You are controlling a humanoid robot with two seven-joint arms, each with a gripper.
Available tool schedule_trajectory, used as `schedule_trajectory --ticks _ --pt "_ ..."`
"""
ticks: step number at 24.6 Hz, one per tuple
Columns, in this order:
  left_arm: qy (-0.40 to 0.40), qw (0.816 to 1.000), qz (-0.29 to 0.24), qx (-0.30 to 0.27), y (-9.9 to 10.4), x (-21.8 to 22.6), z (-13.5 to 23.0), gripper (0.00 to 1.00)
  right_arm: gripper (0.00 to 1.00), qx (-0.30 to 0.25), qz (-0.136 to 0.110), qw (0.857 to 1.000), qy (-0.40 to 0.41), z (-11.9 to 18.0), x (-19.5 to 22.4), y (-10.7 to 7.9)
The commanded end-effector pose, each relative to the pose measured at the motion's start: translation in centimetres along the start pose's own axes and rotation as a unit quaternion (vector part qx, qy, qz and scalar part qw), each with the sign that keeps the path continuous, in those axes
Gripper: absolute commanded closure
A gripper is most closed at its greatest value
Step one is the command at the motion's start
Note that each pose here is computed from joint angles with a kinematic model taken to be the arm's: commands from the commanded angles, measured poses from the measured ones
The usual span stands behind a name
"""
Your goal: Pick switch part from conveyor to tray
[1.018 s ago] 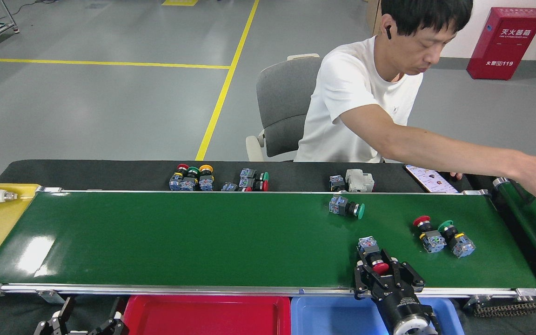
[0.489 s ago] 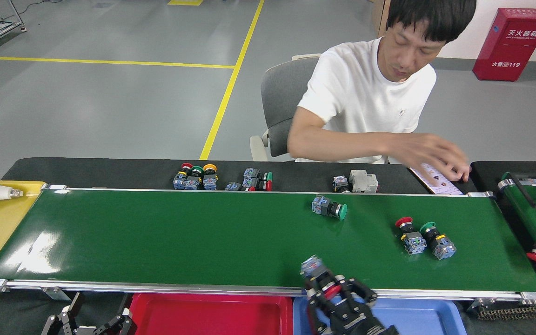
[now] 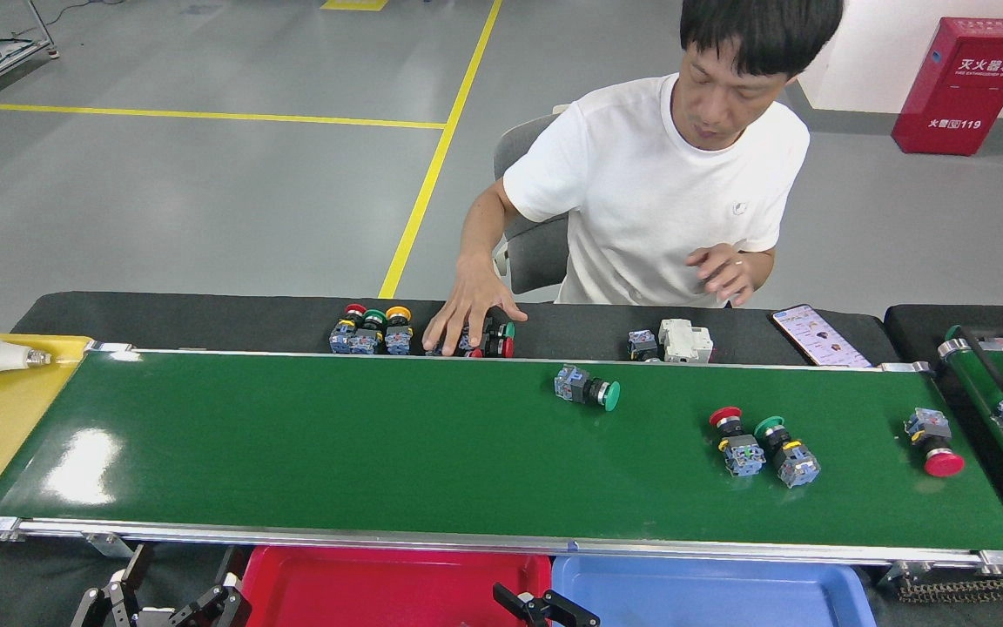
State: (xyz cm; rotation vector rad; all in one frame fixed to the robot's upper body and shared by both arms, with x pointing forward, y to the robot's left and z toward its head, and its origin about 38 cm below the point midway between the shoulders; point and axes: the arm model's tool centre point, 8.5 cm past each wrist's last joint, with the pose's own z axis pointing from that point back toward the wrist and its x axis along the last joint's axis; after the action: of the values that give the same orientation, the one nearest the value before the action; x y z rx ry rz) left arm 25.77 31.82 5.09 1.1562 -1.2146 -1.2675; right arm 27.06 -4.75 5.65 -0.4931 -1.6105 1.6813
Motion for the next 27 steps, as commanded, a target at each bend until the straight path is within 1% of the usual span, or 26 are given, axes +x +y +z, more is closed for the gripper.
schedule_trajectory --ticks 1,3,5,7,9,11,13,14,16,19,21,23,24,27 --pt "0.0 1.0 0.001 0.016 0.7 0.0 -0.1 0.0 0.04 -0.035 0.001 0.997 0.069 -0.2 -3.3 -2.7" --pt "0.003 1.0 0.0 0.015 0.7 -0.1 -0.1 0.0 0.04 -0.059 -0.002 0.984 0.168 0.5 -7.7 -4.5" --pt "0.002 1.0 -0.003 0.014 0.7 -0.2 -0.2 0.0 0.04 -0.067 -0.009 0.967 0.247 2.1 -10.9 -5.0" --pt "-0.006 1.0 -0.006 0.015 0.9 0.1 -0.5 0.0 0.04 -0.07 0.0 0.949 0.307 4.5 -14.3 -5.3" --pt "-0.016 1.0 -0.015 0.015 1.1 0.6 -1.2 0.0 0.03 -0.078 0.01 0.938 0.336 6.5 -16.2 -5.2" --pt "-0.036 0.998 -0.041 0.015 1.3 1.2 -2.0 0.0 0.03 -0.075 0.009 0.933 0.351 8.1 -16.5 -4.0" --pt "-0.079 0.994 -0.078 0.021 2.3 1.8 -3.5 0.0 0.02 -0.068 0.014 0.936 0.346 9.1 -16.2 -2.9" --pt "-0.093 0.992 -0.084 0.025 2.6 2.4 -4.1 0.0 0.02 -0.064 0.015 0.937 0.342 9.3 -16.0 -2.5" --pt "-0.119 0.988 -0.095 0.017 2.4 3.7 -5.8 0.0 0.02 -0.058 0.017 0.944 0.324 9.6 -15.4 -1.9" --pt "-0.129 0.985 -0.116 0.001 2.4 4.8 -8.9 0.0 0.02 -0.058 0.017 0.953 0.295 9.1 -14.7 -1.9" --pt "-0.135 0.982 -0.133 -0.008 2.1 5.6 -11.3 0.0 0.02 -0.066 0.021 0.954 0.292 8.6 -15.0 -2.5" --pt "-0.146 0.979 -0.145 -0.016 2.0 7.0 -14.1 0.0 0.02 -0.075 0.017 0.955 0.286 7.3 -14.8 -3.1" --pt "-0.151 0.977 -0.147 -0.02 2.0 7.8 -15.4 0.0 0.02 -0.076 0.011 0.956 0.283 6.3 -14.9 -3.2" --pt "-0.153 0.976 -0.15 -0.046 0.9 8.3 -18.0 0.0 0.02 -0.074 0.003 0.961 0.267 2.3 -15.2 -3.8"
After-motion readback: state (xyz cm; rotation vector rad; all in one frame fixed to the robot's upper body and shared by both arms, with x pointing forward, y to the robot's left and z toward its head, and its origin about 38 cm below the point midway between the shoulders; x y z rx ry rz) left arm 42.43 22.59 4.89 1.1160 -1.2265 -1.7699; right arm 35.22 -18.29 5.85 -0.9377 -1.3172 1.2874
